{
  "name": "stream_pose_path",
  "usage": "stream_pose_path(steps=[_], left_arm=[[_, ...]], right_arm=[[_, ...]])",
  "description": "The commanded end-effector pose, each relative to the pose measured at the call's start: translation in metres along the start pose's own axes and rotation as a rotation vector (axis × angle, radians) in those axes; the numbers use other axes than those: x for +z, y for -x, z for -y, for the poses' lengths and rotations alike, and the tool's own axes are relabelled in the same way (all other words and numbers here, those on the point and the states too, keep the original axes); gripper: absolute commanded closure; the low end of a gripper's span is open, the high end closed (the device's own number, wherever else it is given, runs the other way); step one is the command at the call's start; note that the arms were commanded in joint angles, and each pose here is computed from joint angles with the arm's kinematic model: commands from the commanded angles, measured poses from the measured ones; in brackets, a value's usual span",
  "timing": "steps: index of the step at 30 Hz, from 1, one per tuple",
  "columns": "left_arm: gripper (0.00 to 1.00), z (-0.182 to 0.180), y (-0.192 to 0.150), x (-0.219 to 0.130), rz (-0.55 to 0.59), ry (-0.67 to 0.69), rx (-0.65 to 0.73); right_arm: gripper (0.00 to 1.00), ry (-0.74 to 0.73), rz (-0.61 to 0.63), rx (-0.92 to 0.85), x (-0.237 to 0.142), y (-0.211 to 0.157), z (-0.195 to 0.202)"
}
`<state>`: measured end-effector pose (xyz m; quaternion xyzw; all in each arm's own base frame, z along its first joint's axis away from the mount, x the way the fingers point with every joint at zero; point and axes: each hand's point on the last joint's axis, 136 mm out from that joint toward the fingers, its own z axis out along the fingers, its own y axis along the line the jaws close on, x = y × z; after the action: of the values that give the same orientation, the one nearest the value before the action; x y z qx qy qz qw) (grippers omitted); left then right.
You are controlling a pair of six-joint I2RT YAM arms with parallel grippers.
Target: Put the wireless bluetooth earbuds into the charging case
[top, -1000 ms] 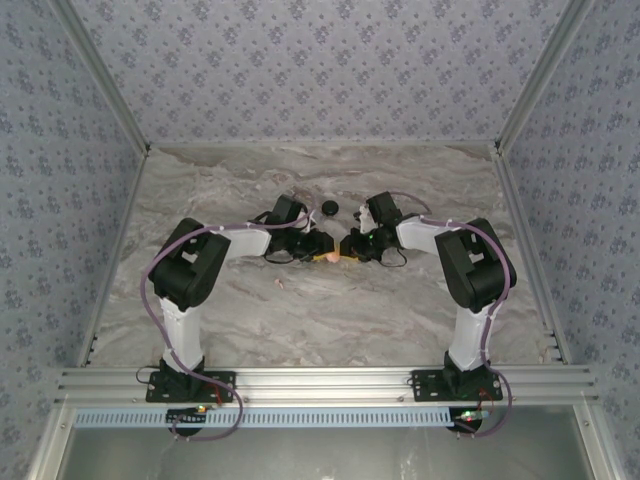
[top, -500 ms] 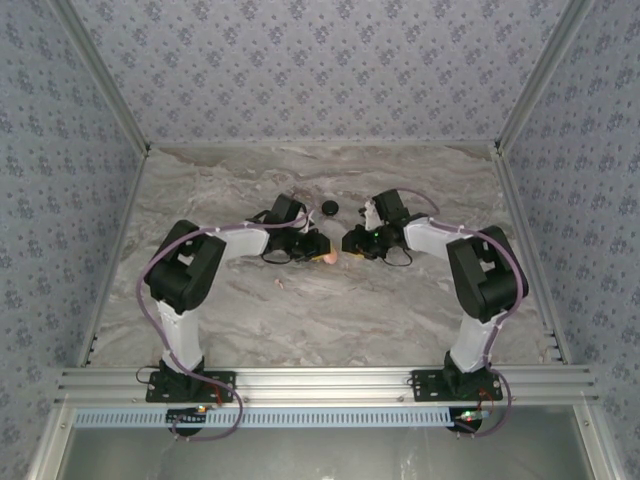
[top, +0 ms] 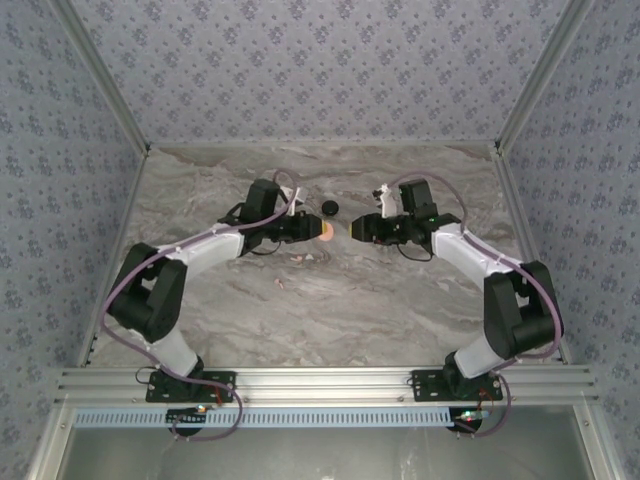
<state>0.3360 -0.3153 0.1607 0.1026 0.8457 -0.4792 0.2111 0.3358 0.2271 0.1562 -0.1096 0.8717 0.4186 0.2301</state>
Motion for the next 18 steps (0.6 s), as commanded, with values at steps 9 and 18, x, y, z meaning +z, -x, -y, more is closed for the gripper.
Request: stream_pose_path(steps=[9, 18], left_arm=[[0.81, 0.086, 0.011, -0.044, 0.071, -0.27, 0.278], [0.82, 0.101, 0.005, -0.055, 0.061, -0.319, 0.325]], right_arm=[[0.47, 0.317, 0.033, -0.268, -0.036, 0.014, -0.083], [0.48, 0.413, 0.021, -0.332, -0.044, 0.015, -0.107]])
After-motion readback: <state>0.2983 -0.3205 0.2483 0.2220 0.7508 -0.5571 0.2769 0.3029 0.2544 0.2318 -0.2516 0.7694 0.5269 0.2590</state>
